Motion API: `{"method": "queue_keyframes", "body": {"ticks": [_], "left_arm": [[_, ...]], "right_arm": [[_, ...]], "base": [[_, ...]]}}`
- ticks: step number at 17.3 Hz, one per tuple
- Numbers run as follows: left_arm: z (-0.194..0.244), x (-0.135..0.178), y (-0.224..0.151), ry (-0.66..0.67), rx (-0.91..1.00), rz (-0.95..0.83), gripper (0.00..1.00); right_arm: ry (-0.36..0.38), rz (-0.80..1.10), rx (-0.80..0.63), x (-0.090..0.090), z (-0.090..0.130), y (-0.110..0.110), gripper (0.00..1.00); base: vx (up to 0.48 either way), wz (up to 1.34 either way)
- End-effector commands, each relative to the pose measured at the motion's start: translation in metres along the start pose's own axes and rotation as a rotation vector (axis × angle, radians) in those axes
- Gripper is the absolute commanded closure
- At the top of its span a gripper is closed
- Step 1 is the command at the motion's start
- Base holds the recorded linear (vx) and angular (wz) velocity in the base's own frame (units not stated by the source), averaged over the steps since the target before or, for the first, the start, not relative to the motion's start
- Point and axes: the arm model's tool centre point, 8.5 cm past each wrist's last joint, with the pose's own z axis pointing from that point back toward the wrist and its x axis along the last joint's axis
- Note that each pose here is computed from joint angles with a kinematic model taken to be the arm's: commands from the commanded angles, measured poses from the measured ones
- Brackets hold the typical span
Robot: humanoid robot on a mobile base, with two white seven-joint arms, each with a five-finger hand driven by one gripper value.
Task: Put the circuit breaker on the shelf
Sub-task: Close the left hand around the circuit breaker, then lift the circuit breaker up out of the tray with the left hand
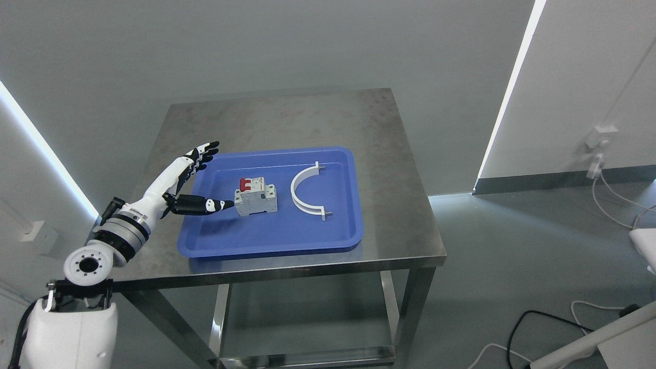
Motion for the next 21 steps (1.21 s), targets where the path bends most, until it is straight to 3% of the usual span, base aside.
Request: {"method": "queue_keyframes", "body": {"ticks": [1,7,12,18,21], "left_arm": [[-0.03,-0.006,-0.035,0.093,-0.125,-0.076,0.07],[-0.035,-0.008,-0.05,0.099,-0.187,-0.066,0.23],[-0.039,-0.019,-0.038,0.146,-0.162,-0.088,0.31],[-0.033,-0.017,-0.023,0.077,-0.123,-0.106,0.64],[-0.03,-0.015,-0.02,0.009,-0.112,-0.132,0.9]], "right_arm": [[0.214,0.054,-0.011,-0.023,0.001,-0.01,0.0],[0.214,0.054,-0.011,-0.023,0.001,-0.01,0.0],[0.214,0.054,-0.011,-0.023,0.001,-0.01,0.0],[0.214,0.054,-0.011,-0.023,0.001,-0.01,0.0],[0.214,0.054,-0.011,-0.023,0.001,-0.01,0.0]], "base": [[0.0,0.0],[0.0,0.0],[0.0,0.0],[0.0,0.0],[0.0,0.0]]}}
